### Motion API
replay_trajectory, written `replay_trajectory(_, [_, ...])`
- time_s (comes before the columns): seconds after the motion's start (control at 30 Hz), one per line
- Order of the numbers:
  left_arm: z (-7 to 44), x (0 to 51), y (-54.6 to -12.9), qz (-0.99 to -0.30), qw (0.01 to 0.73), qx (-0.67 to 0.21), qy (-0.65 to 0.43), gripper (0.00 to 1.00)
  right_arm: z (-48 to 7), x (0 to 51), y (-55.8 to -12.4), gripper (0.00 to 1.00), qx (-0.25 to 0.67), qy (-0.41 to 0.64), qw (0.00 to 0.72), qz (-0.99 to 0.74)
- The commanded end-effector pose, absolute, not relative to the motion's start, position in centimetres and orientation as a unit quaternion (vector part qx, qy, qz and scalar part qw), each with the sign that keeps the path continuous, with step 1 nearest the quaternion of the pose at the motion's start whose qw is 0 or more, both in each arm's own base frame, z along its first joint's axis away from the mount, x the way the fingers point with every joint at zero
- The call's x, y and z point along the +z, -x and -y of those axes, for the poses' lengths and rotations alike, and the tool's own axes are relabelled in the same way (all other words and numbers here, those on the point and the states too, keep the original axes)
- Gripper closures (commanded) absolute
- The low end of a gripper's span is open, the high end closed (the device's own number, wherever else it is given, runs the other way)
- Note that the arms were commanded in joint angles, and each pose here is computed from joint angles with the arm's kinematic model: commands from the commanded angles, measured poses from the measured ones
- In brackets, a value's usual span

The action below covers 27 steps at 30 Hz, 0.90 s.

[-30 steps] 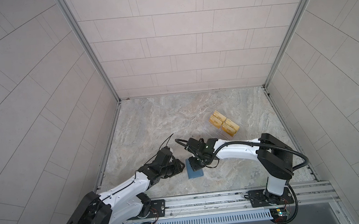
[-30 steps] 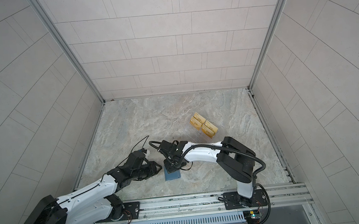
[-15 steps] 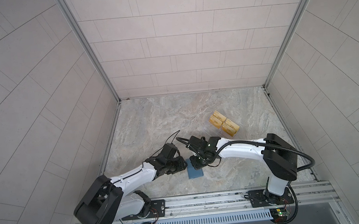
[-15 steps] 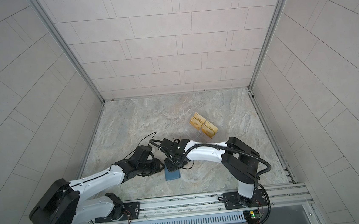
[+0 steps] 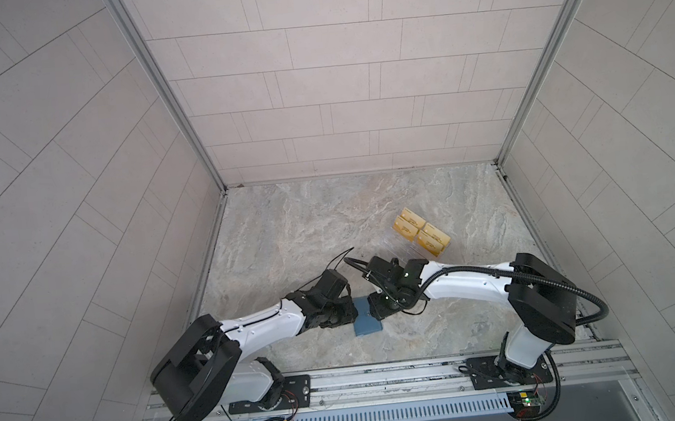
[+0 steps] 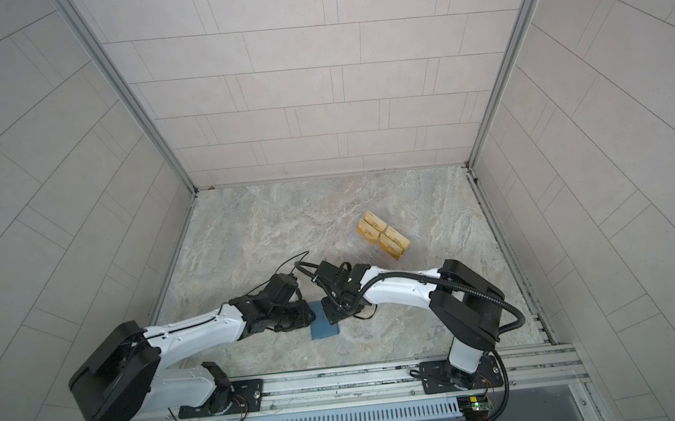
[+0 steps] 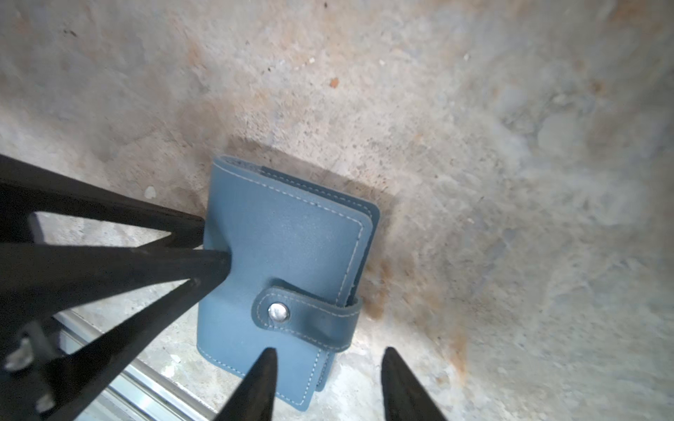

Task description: Put the credit cards into the card holder

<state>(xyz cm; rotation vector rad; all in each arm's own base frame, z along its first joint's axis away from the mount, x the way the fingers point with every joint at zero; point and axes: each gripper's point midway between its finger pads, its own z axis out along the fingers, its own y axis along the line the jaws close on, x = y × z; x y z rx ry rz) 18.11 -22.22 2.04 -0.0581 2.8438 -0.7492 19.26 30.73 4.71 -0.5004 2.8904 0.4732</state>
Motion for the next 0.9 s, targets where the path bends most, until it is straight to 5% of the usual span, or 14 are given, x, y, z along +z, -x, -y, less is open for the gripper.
replay_trajectory(0.0, [22.0,1.7,-18.2,-0.963,0.105,-0.248,0.034,0.66,-31.5,6.5,-20.2,0.38,0.154,0.178,0.135,-0.962])
replay_trajectory(0.4, [21.7,1.6,-17.9,-0.963,0.104,-0.247,0.038,0.65,-32.8,4.4,-19.6,0.3,0.116,0.198,0.142,-0.963])
replay_trajectory(0.87, [23.3,2.3,-19.6,-0.953,0.117,-0.276,0.047,0.66,-32.2,1.9,-20.0,0.42,0.142,0.132,0.137,-0.971])
